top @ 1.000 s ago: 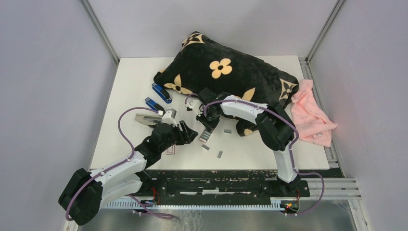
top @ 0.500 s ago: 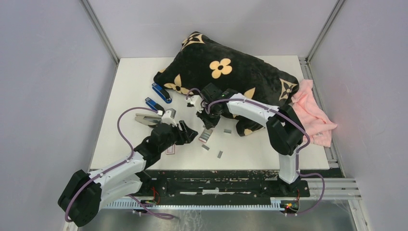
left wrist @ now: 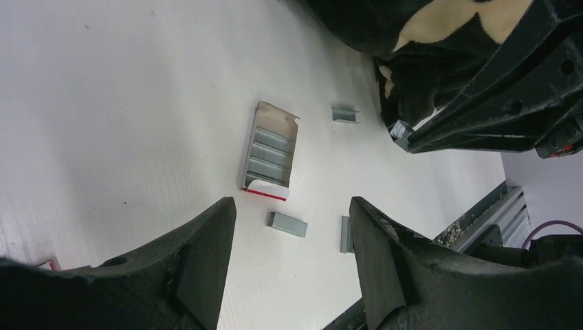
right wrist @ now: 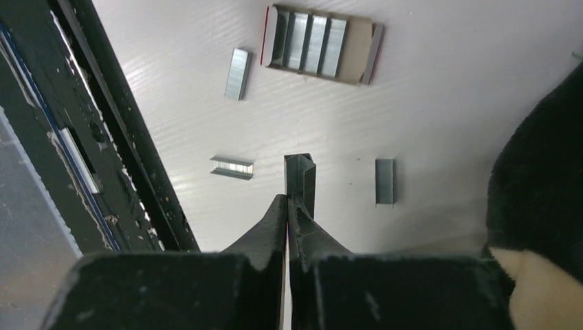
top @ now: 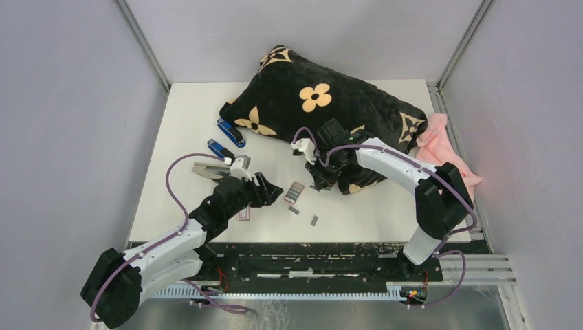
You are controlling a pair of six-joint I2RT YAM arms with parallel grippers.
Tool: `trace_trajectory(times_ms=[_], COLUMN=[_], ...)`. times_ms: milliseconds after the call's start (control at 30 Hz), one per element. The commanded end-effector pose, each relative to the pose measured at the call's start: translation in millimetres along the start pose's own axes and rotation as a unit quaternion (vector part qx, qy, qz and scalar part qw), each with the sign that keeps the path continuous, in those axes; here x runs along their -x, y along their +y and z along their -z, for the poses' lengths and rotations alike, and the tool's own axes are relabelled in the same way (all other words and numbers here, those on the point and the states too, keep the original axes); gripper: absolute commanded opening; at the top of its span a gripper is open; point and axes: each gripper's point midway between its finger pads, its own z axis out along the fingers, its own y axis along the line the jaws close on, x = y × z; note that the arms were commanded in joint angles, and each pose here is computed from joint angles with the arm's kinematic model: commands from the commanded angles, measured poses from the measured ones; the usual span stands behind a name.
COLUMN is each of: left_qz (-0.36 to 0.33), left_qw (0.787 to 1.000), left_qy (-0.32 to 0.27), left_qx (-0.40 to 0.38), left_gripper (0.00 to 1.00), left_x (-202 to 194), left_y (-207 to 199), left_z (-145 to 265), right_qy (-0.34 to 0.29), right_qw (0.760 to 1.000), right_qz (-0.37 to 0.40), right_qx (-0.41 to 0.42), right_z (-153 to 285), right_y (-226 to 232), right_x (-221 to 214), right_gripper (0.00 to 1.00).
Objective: Unload the staples from the stapler
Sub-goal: Pick up the staple from the staple box, then place the staple at the center of the board.
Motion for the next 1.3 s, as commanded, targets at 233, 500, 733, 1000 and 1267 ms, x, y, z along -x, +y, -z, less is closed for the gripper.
trace_trajectory(times_ms=[233,500,733,1000,1267], left_qz=[-0.011,-0.013,-0.012,-0.007,0.0], left_qw=[0.999,0.999,0.999,0.999,0.999], left_qy=[-0.016,-0.02,-0.02,-0.022,-0.024], left_qx=[-0.037,-0.036,-0.035,-0.036,-0.043], left_gripper=[0.69,0.69,0.69,0.69,0.69], left_x=[5.4,5.6,2.9,0.6,0.8], left_y=[-12.4,-10.8,-8.3,-6.4,-8.9], left_z=[1.6,3.1,4.6,7.0,8.9], right_qy=[0.005,0.036,0.061,0.072,0.074], right_qw=[0.999,0.998,0.997,0.996,0.995], right_qz=[0.033,0.048,0.056,0.056,0.062], right_qx=[0.013,0.006,0.004,0.005,0.001], right_z=[11.4,7.7,2.8,-0.7,1.1], right_y=[4.2,-2.8,-8.1,-10.2,-10.7], right_x=[-20.2,-33.1,-44.2,-49.0,-48.4], right_gripper=[0.03,0.03,0.03,0.03,0.03])
